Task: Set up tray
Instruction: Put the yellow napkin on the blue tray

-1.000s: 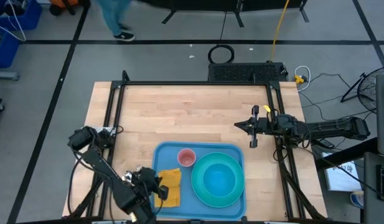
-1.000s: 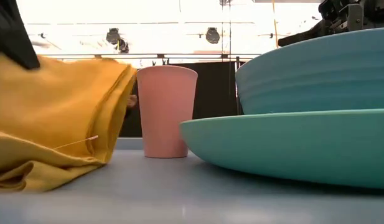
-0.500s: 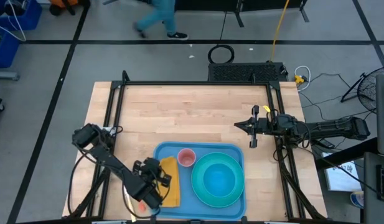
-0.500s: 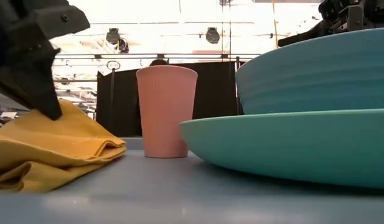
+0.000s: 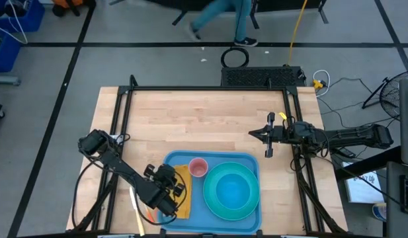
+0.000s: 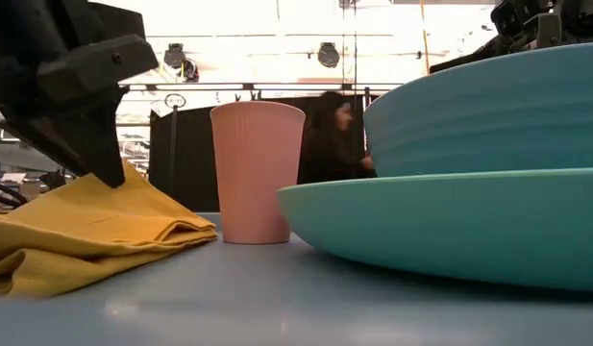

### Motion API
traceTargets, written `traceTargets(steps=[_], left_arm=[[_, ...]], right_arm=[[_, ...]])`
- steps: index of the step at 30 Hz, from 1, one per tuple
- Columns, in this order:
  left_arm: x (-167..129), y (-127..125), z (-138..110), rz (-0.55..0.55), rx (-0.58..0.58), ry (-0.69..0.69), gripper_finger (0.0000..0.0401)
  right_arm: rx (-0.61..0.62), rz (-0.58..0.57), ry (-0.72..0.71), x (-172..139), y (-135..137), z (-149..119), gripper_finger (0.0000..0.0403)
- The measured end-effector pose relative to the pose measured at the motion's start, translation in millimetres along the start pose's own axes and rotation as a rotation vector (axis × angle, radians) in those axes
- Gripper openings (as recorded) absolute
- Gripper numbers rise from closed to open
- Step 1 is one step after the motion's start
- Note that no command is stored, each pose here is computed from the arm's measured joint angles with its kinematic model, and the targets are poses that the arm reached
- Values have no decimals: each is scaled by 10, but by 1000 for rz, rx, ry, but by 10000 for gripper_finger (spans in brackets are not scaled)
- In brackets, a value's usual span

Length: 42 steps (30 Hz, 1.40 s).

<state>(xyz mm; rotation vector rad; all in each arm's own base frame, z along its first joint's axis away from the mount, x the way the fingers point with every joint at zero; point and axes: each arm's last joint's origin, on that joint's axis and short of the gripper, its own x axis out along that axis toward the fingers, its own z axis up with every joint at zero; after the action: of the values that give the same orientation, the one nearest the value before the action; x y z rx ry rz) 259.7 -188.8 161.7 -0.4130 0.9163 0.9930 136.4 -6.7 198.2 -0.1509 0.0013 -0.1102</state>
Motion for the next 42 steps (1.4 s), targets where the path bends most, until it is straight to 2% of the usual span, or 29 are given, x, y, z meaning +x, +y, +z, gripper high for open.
traceTargets(steps=[9,14,19,23,26,32,42], left_arm=[[-192,125,149,-27,17,4,195],[-305,118,126,-107,83,55,201],[-318,-42,-2,-233,168,19,159],[-283,-139,-32,-282,207,-23,80],[-215,-148,-37,-272,208,-11,17],[-113,-121,-49,-266,202,-2,9],[192,-74,-186,-335,153,79,3]], right_arm=[[0,0,1,0,0,-1,0],[-1,0,0,0,0,0,0],[-2,-1,-4,0,-1,5,0],[-1,-1,-5,0,-1,6,0],[6,-2,-12,0,-2,13,0],[6,-2,-12,0,-2,14,0],[-5,-2,-8,0,-2,10,0]])
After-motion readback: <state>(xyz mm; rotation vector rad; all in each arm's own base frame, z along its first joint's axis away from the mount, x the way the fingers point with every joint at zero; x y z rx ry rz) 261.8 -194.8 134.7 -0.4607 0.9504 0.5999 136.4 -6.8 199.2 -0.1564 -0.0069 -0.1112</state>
